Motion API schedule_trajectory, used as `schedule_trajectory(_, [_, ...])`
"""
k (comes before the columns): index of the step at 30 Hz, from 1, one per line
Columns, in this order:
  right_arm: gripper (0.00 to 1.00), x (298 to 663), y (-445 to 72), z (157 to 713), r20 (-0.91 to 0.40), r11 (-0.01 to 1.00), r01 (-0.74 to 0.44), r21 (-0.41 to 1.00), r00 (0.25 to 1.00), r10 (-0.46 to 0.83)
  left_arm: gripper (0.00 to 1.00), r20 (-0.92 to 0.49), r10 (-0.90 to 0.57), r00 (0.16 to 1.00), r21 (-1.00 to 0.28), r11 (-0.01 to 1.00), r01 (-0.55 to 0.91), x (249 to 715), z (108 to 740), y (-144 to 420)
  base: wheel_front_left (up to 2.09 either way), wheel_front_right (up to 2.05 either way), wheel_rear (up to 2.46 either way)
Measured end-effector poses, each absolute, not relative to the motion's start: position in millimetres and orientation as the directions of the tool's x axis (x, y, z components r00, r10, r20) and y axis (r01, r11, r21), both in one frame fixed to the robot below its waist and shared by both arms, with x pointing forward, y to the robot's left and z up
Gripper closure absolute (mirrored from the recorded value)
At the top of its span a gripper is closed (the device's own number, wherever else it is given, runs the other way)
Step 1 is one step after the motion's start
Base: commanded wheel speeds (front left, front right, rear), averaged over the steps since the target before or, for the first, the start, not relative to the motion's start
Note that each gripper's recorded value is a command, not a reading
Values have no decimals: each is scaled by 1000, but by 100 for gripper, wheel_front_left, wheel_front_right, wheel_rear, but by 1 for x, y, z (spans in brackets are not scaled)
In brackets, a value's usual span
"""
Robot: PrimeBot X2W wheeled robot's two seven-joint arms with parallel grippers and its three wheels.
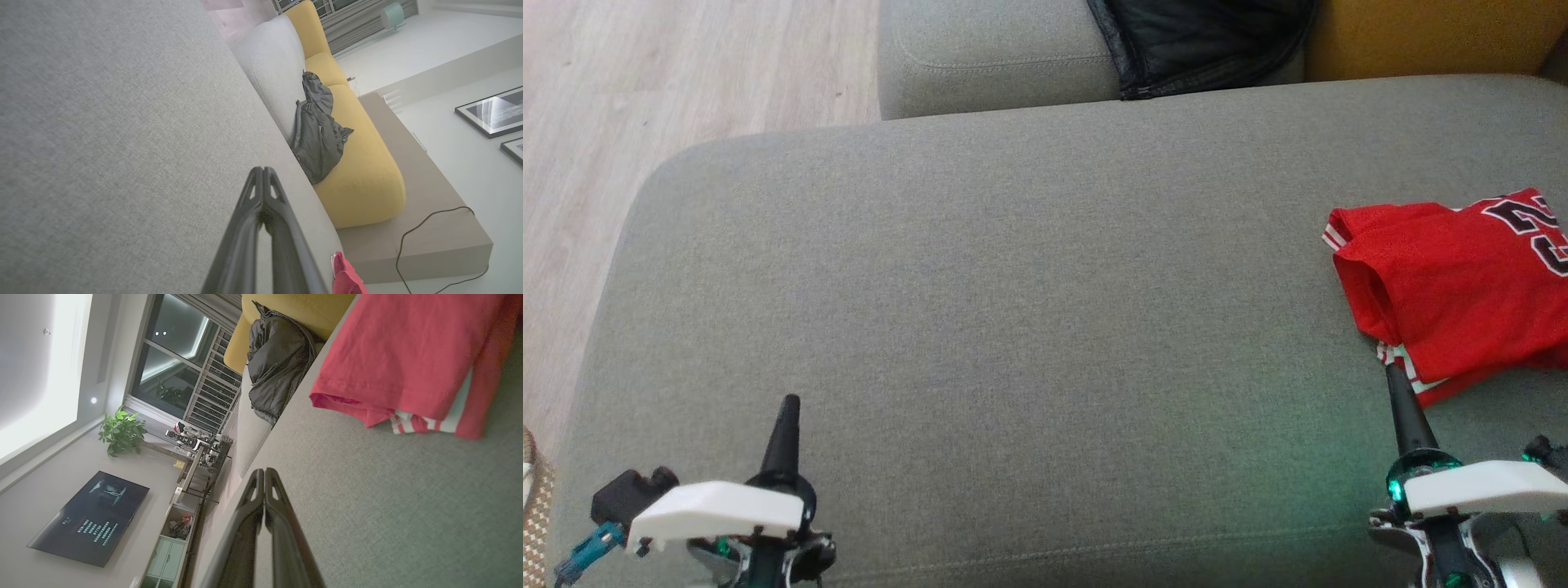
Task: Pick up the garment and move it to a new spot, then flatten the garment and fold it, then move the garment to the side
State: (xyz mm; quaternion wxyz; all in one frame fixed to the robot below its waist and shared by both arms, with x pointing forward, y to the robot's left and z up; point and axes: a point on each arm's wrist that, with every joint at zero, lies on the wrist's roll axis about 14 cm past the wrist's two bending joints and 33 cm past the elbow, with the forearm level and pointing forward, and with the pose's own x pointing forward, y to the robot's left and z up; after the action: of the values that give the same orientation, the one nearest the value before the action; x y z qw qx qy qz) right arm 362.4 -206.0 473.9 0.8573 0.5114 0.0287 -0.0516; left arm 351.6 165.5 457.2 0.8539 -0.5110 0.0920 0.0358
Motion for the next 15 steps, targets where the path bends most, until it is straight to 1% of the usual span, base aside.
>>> schedule_trajectory(15, [100,366,-206,473,-108,304,118,945,993,-50,100,-177,-39,984,-938,308,-156,358,461,172,0,0,0])
